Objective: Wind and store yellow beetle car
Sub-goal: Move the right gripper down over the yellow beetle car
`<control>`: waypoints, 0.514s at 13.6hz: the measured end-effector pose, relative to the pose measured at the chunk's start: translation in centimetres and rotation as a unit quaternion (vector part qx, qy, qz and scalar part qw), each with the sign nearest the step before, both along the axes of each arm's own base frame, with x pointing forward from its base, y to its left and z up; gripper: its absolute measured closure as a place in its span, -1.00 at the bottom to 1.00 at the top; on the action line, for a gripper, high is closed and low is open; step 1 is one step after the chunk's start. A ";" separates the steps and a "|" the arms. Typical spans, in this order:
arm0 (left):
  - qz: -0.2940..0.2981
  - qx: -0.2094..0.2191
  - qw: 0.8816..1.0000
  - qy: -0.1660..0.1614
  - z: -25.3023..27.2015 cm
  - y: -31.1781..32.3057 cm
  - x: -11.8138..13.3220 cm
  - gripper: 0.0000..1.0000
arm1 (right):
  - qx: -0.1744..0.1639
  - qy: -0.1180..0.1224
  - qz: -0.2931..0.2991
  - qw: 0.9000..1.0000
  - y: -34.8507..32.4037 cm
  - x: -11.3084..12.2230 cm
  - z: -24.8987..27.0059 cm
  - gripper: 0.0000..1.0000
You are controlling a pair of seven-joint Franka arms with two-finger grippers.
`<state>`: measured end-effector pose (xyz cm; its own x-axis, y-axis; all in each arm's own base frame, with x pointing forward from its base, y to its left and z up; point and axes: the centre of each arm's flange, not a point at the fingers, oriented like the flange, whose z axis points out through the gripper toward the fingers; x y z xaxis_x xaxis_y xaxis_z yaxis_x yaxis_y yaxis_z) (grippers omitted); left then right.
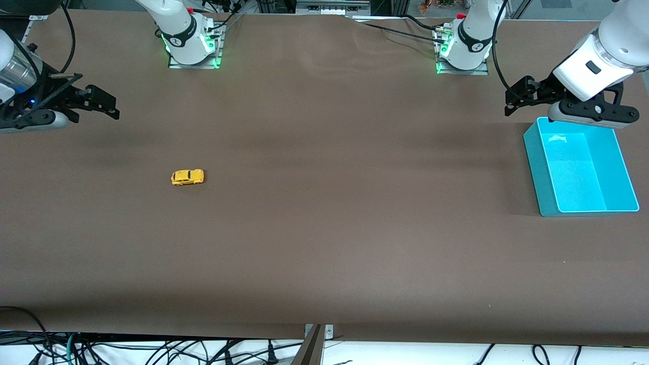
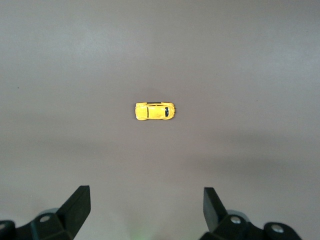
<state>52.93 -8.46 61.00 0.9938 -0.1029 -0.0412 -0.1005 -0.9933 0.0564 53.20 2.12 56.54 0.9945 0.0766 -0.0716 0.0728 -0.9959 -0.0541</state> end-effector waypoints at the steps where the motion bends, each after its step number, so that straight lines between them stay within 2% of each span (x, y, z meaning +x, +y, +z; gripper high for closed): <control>1: 0.000 0.000 1.000 0.000 0.0 0.0 0.0 -1.00 | 0.000 0.002 0.000 1.000 0.0 0.1 -0.3 -1.00; 7: 0.000 0.000 1.000 0.000 0.0 0.0 0.0 -1.00 | -0.001 0.010 0.001 1.000 0.0 0.2 -1.0 -1.00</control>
